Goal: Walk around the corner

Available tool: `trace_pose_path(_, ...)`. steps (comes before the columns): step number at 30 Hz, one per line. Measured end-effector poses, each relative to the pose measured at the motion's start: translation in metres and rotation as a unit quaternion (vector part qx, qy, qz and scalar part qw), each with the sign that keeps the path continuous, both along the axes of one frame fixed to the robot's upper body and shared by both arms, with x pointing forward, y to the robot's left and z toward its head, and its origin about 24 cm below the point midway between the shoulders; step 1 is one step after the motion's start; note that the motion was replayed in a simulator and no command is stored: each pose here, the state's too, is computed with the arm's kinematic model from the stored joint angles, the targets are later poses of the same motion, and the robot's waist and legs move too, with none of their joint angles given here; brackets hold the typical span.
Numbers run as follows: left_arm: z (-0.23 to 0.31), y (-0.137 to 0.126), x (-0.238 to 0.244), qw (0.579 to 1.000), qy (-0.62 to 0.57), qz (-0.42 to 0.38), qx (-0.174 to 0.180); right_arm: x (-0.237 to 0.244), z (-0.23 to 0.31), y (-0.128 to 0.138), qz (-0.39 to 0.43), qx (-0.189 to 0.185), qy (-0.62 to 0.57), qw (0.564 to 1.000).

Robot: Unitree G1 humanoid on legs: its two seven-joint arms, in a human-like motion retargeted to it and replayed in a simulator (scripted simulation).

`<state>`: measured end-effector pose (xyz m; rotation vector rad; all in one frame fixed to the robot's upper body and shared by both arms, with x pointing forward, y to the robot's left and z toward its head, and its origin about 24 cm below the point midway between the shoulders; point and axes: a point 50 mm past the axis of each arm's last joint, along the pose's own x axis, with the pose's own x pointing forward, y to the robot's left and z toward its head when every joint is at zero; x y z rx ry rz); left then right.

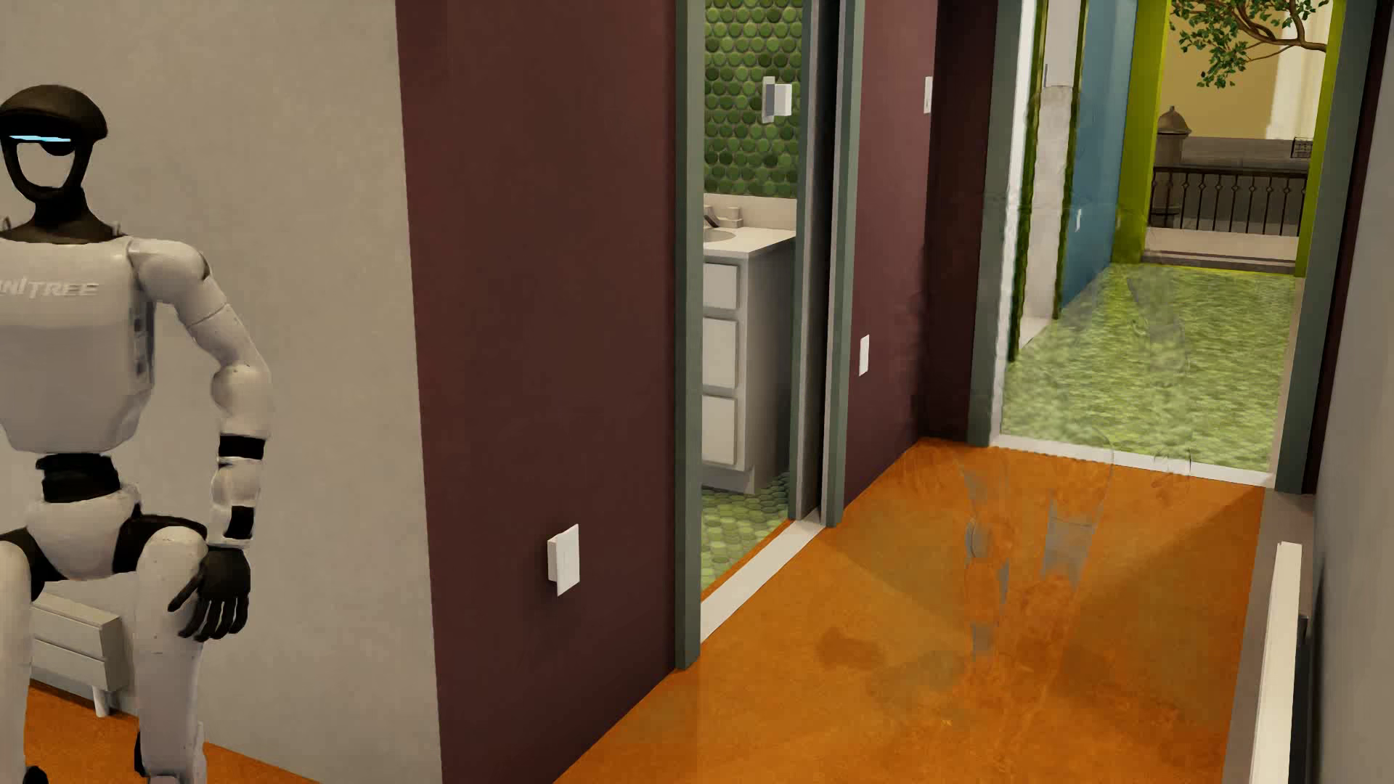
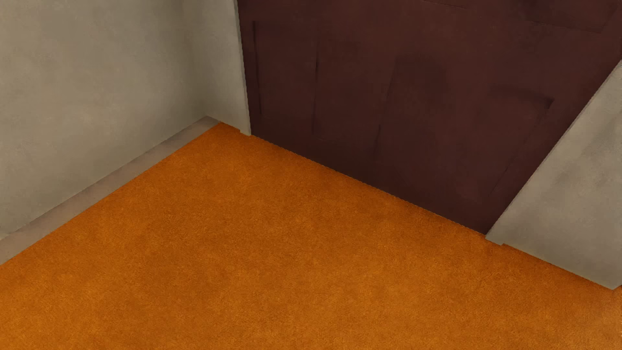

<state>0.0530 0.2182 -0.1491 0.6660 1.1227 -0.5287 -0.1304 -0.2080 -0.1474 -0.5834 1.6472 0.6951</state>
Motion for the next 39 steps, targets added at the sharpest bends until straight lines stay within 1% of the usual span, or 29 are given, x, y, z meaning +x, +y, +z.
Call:
trace_pose_path(3, 0.018, -0.008, 0.048, 0.994, -0.094, 0.035, -0.036, 0.025, -0.005, -0.002, -0.027, -0.005, -0.041, 0.999)
trace_pose_path(5, 0.021, -0.014, 0.053, 0.992, -0.108, 0.038, -0.049, 0.050, -0.007, -0.014, -0.067, -0.024, -0.087, 0.994)
trace_pose_path(7, 0.013, -0.017, 0.028, 0.996, -0.068, 0.031, -0.046, 0.073, -0.006, -0.031, -0.094, -0.046, -0.127, 0.986)
trace_pose_path(8, 0.006, -0.015, 0.005, 0.999, -0.029, 0.023, -0.036, 0.081, -0.005, -0.038, -0.104, -0.057, -0.141, 0.983)
trace_pose_path(10, -0.008, -0.008, -0.060, 0.996, 0.084, -0.008, -0.002, 0.085, -0.004, -0.049, -0.100, -0.073, -0.142, 0.982)
trace_pose_path(11, -0.010, -0.005, -0.091, 0.989, 0.140, -0.040, 0.014, 0.088, -0.004, -0.052, -0.093, -0.077, -0.141, 0.983)
trace_pose_path(12, -0.010, -0.002, -0.110, 0.980, 0.176, -0.084, 0.025, 0.094, -0.004, -0.054, -0.092, -0.079, -0.148, 0.981)
trace_pose_path(13, -0.009, 0.001, -0.117, 0.973, 0.192, -0.121, 0.031, 0.101, -0.004, -0.055, -0.090, -0.076, -0.161, 0.980)
trace_pose_path(15, -0.006, 0.009, -0.111, 0.979, 0.178, -0.092, 0.036, 0.116, -0.004, -0.054, -0.091, -0.071, -0.183, 0.976)
trace_pose_path(16, -0.004, 0.010, -0.109, 0.983, 0.167, -0.069, 0.032, 0.123, -0.003, -0.054, -0.088, -0.067, -0.192, 0.975)
trace_pose_path(18, -0.003, 0.006, -0.106, 0.988, 0.148, -0.026, 0.018, 0.132, 0.000, -0.059, -0.105, -0.072, -0.213, 0.969)
trace_pose_path(20, -0.004, -0.009, -0.108, 0.990, 0.144, -0.009, -0.004, 0.139, 0.003, -0.066, -0.117, -0.079, -0.231, 0.963)
trace_pose_path(23, -0.004, -0.036, -0.121, 0.986, 0.158, -0.018, -0.041, 0.149, 0.004, -0.063, -0.119, -0.072, -0.245, 0.960)
trace_pose_path(25, -0.004, -0.042, -0.132, 0.984, 0.172, -0.023, -0.047, 0.136, 0.002, -0.054, -0.134, -0.063, -0.236, 0.961)
trace_pose_path(26, -0.004, -0.040, -0.136, 0.982, 0.182, -0.033, -0.041, 0.125, -0.001, -0.047, -0.130, -0.056, -0.217, 0.966)
trace_pose_path(28, -0.007, -0.027, -0.125, 0.983, 0.175, -0.042, -0.020, 0.098, -0.007, -0.031, -0.106, -0.042, -0.165, 0.980)
trace_pose_path(30, -0.009, -0.015, -0.087, 0.991, 0.126, -0.036, -0.006, 0.077, -0.009, -0.022, -0.070, -0.029, -0.125, 0.989)
trace_pose_path(31, -0.008, -0.009, -0.060, 0.996, 0.087, -0.015, -0.002, 0.064, -0.009, -0.019, -0.055, -0.026, -0.102, 0.993)
trace_pose_path(33, 0.002, 0.000, -0.006, 0.999, -0.007, 0.037, -0.010, 0.043, -0.007, -0.014, -0.036, -0.020, -0.068, 0.997)
trace_pose_path(35, 0.020, 0.004, 0.040, 0.993, -0.096, 0.069, -0.027, 0.041, -0.007, -0.013, -0.036, -0.019, -0.066, 0.997)
trace_pose_path(37, 0.027, -0.003, 0.063, 0.989, -0.128, 0.058, -0.039, 0.048, -0.006, -0.020, -0.047, -0.028, -0.078, 0.995)
trace_pose_path(39, 0.021, -0.010, 0.061, 0.992, -0.114, 0.044, -0.041, 0.063, -0.006, -0.031, -0.059, -0.043, -0.102, 0.992)
